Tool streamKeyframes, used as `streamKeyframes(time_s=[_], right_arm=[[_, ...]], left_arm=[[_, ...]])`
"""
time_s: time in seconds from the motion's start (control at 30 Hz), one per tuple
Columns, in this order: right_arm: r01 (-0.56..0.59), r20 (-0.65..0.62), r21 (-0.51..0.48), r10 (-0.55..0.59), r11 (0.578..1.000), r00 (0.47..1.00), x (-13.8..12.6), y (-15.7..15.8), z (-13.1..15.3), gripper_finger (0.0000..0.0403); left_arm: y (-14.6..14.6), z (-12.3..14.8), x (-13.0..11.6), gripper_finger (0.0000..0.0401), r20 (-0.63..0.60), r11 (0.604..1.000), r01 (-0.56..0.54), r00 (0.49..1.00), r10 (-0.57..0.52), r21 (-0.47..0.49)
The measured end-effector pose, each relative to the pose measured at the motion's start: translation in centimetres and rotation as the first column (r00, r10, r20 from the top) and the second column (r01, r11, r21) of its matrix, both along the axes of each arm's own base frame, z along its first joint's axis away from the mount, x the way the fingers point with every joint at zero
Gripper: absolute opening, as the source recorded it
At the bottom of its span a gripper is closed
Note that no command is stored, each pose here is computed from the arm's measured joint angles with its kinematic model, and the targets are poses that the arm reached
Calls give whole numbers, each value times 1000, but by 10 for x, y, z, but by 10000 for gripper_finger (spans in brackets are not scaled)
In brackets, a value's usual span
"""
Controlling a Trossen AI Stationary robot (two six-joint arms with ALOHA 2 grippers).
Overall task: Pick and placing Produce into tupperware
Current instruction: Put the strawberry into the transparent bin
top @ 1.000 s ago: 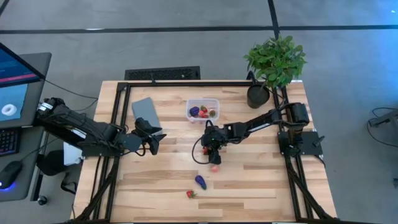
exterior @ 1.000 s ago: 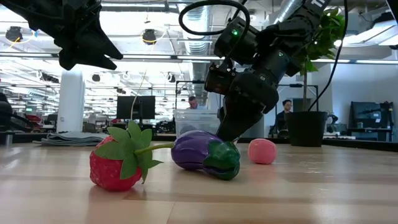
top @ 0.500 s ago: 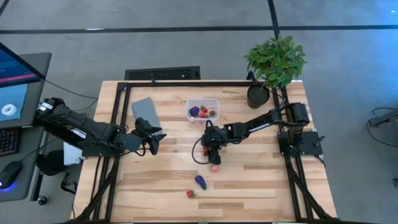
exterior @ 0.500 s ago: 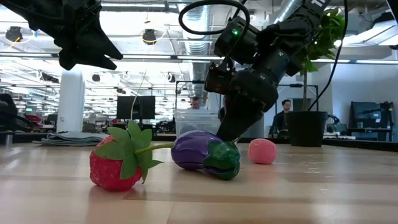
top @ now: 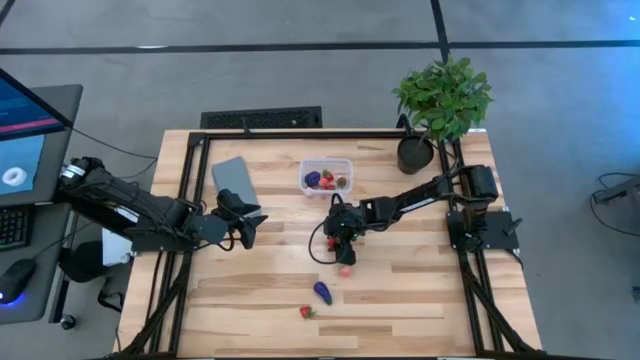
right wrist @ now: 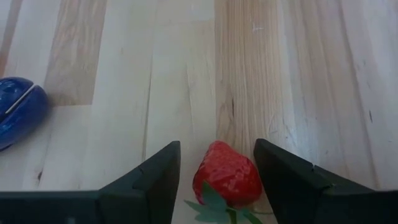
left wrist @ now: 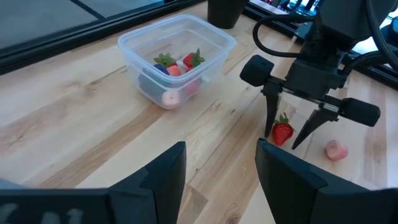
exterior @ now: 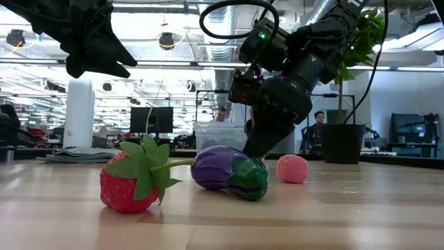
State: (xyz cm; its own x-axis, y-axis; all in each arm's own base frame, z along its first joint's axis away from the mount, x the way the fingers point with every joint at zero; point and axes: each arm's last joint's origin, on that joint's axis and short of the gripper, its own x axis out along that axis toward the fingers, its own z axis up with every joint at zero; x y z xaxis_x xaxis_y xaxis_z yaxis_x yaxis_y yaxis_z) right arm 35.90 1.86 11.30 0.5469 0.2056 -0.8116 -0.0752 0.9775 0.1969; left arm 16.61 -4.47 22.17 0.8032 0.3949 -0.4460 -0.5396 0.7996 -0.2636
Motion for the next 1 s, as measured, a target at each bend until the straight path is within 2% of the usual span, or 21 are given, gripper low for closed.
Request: streamKeyframes(time_s=[0.7,1.0], right_arm=[[2,-37,-4,-2,1000,999,-3,0,-2,233],[6,-38,-6,-6,1000,999,-3,0,-2,183]], left_arm=[[0,0,0,180,-1,1000,1,1000,-1,2],[0,0,0,180,-1,1000,1,1000,-1,1]])
